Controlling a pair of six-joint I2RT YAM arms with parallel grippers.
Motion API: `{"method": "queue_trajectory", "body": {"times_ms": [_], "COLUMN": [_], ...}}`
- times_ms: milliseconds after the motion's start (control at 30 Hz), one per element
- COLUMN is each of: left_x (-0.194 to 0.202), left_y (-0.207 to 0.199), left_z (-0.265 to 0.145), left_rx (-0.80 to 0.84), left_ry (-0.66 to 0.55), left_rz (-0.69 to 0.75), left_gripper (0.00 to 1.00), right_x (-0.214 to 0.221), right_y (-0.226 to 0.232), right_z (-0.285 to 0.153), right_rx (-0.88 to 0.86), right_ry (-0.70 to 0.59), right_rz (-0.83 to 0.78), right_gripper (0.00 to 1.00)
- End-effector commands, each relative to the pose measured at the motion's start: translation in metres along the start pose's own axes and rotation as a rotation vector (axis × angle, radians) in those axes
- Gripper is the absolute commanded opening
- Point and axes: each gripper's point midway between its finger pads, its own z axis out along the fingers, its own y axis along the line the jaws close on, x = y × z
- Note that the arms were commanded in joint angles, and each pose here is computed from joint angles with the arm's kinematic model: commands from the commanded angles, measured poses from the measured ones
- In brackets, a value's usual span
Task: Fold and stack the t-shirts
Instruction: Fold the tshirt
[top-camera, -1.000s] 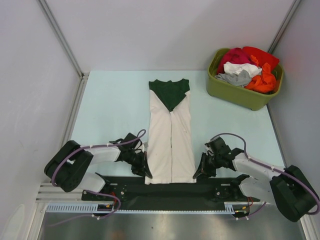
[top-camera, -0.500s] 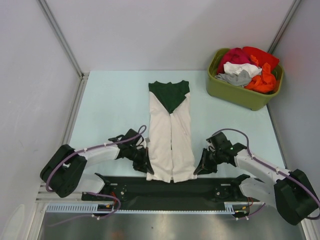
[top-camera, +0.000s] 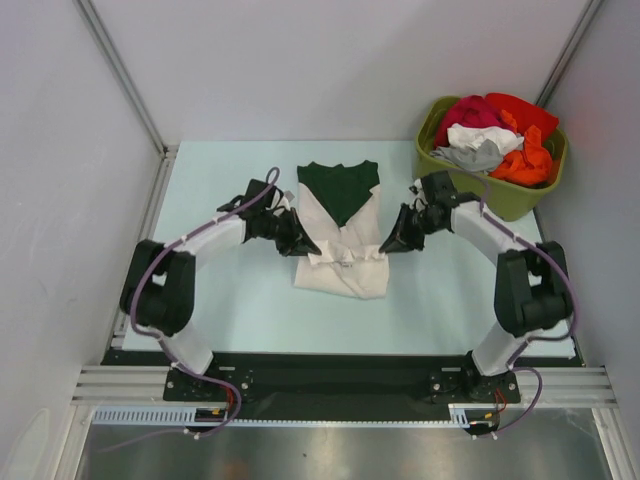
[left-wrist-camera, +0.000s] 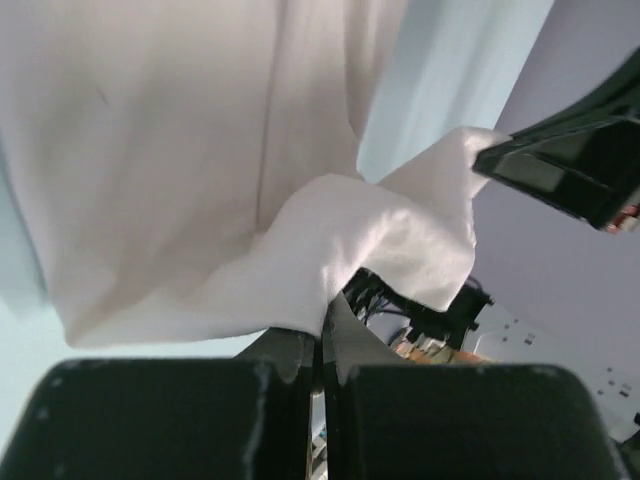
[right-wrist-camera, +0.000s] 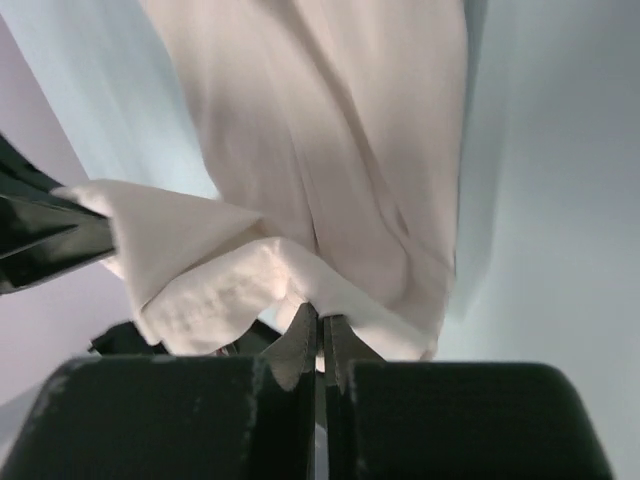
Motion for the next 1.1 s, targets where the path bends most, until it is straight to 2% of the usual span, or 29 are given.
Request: {"method": "queue_trajectory", "body": {"times_ms": [0,100,233,500,967,1067], "left_x": [-0.038,-0.070,-0.090,-0.116,-0.139,-0.143], "left_y": [0.001,0.000,0.010,0.015,0.029,0.032], "left_z": [0.001,0.005,0.014,0.022,0.035,0.037], "left_rx": [-0.012,-0.001,-0.014,-0.014,-0.009,-0.020], "left_ry": [-0.013,-0.037,-0.036,-0.057,-0.048,-0.047], "left_rz": [-0.046,-0.059,-0.094,-0.129,-0.181,-0.178], "left_gripper": [0.00,0.00,0.00,0.00,0.00,0.11], "right_x": [-0.042,-0.071,-0.095,-0.124,-0.150,-0.155], "right_y": [0.015,0.019,0.016,0.014,0.003,-0.003], "right_z": [0.005,0.015,0.022,0.034,0.050,0.050], "right_rx": [-0.026,-0.028,-0.017,-0.011,0.015,0.041], "right_ry": [-0.014,-0.021,-0.027,-0.040,-0.036,-0.043], "right_rz": [-0.057,-0.052,-0.057,-0.075,-0.082,-0.084], "right_gripper": [0.00,0.00,0.00,0.00,0.00,0.03]}}
